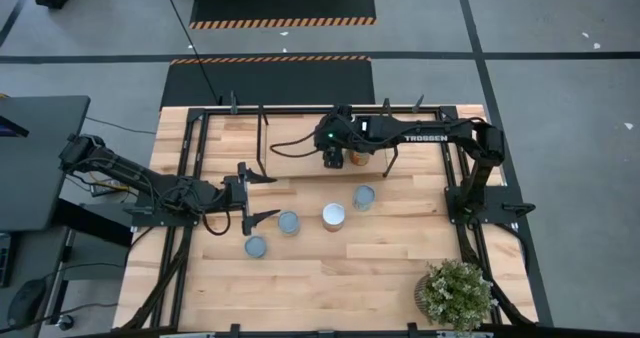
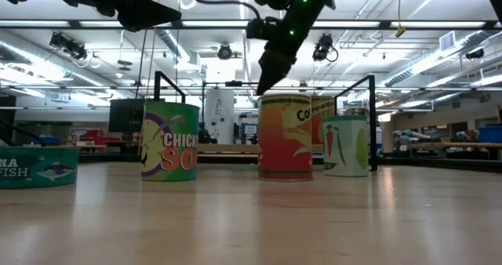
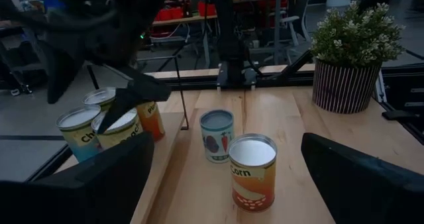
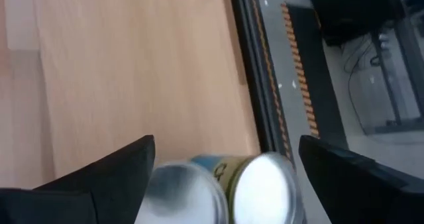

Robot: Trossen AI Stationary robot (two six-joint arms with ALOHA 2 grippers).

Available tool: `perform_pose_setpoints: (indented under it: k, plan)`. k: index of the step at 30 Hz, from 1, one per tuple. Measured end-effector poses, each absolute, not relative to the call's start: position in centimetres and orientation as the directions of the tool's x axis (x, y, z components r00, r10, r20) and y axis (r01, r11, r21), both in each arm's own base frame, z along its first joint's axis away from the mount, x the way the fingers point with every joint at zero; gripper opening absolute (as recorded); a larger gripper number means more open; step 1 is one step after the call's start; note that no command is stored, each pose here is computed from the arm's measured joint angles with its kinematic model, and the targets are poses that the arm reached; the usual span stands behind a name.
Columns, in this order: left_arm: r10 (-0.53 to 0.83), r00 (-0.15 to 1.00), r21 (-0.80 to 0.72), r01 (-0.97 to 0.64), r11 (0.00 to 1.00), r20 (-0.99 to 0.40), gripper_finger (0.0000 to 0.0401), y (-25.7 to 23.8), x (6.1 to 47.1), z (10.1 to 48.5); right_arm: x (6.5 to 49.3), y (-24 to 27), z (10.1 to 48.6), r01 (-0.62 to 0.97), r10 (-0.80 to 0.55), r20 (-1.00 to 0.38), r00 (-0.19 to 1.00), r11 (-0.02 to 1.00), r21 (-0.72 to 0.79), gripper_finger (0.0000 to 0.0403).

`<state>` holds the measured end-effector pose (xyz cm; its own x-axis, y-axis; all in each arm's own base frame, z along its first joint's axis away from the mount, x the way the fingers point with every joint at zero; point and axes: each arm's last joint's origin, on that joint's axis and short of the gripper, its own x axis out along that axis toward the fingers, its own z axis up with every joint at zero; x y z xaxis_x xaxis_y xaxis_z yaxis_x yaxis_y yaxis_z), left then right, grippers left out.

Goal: Pick and place cans onto a shelf
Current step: Put the canned peaches on the shelf, then put the canned corn on the shelf

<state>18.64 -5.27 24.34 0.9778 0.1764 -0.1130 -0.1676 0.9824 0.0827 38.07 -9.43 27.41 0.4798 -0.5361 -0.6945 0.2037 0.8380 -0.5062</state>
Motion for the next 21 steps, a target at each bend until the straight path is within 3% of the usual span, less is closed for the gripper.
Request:
perform_pose_setpoints:
  k: [10, 17, 21]
  plan:
    - [0.177, 0.978, 0.084, -0.168, 0.982, -0.113, 0.0389, -5.3, 18.6, 24.3, 37.4, -9.3, 26.7, 0.202, -0.557, -0.727, 0.401, 0.828, -0.523, 0.0375]
    - [0.176, 0.978, 0.085, -0.167, 0.982, -0.114, 0.0389, -5.3, 18.6, 24.3, 38.5, -6.6, 29.0, 0.19, -0.526, -0.688, 0.499, 0.842, -0.506, 0.0375]
    - [0.177, 0.976, 0.092, -0.166, 0.982, -0.127, 0.0389, -5.3, 18.6, 24.2, 38.9, -3.6, 29.1, 0.172, -0.439, -0.71, 0.551, 0.892, -0.419, 0.0374]
